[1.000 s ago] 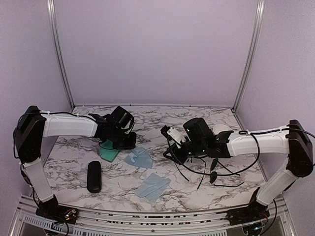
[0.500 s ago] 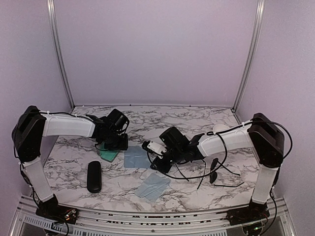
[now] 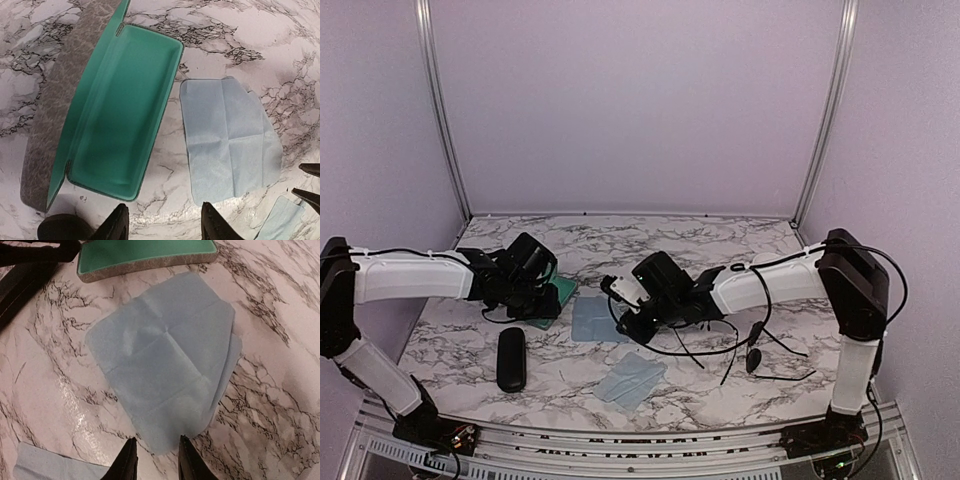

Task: Organize the sunglasses
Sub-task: Place the glasses cleaning cloth at the center of the board, then move the glasses cleaning cloth to the center of the board.

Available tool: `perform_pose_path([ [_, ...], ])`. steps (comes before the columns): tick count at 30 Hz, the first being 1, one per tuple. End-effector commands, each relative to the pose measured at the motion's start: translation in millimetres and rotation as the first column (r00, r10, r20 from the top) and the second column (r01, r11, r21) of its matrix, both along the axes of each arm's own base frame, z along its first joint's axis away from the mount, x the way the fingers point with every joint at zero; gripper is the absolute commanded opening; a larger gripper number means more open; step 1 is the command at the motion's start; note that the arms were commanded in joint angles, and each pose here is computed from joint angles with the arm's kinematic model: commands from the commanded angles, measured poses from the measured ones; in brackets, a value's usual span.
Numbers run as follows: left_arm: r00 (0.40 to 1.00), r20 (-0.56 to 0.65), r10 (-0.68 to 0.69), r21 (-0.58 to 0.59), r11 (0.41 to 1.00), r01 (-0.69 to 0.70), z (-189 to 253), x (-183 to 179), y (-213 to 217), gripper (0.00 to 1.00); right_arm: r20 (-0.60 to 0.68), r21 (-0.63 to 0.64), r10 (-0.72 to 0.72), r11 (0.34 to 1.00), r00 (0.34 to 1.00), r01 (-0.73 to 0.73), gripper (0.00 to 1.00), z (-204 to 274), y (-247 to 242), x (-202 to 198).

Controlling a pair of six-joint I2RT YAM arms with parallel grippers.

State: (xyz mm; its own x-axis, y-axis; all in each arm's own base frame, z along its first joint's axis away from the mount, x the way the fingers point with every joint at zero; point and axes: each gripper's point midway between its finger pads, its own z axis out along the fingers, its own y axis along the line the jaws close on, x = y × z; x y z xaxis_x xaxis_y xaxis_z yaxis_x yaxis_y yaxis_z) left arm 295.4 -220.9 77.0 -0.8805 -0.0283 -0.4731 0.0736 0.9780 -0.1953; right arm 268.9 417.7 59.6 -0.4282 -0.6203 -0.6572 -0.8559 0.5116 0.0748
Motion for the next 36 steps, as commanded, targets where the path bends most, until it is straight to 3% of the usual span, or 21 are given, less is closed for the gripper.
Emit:
perform_pose_path([
  [1,0.999,0.040,0.034,-0.002,0.999,-0.033,24,-10,16,0.49,0.020,0.057,-0.095,0.994,0.995,0.094,0.28,17,45,-2],
  [10,0.992,0.110,0.064,-0.013,0.998,-0.063,62,-16,35,0.50,0.024,0.045,-0.125,0.991,0.992,0.124,0.12,-11,108,-11],
  [14,0.992,0.105,0.066,-0.020,0.998,-0.065,61,-22,39,0.50,0.027,0.015,-0.142,0.990,0.990,0.142,0.06,-31,113,-5],
  [28,0.991,0.105,0.084,-0.028,0.996,-0.081,59,-27,44,0.48,0.037,-0.093,-0.154,0.983,0.987,0.157,0.00,-72,74,-10],
  [36,0.991,0.100,0.094,-0.028,0.995,-0.092,56,-29,46,0.47,-0.014,-0.127,-0.124,0.984,0.992,0.121,0.08,-95,77,0],
])
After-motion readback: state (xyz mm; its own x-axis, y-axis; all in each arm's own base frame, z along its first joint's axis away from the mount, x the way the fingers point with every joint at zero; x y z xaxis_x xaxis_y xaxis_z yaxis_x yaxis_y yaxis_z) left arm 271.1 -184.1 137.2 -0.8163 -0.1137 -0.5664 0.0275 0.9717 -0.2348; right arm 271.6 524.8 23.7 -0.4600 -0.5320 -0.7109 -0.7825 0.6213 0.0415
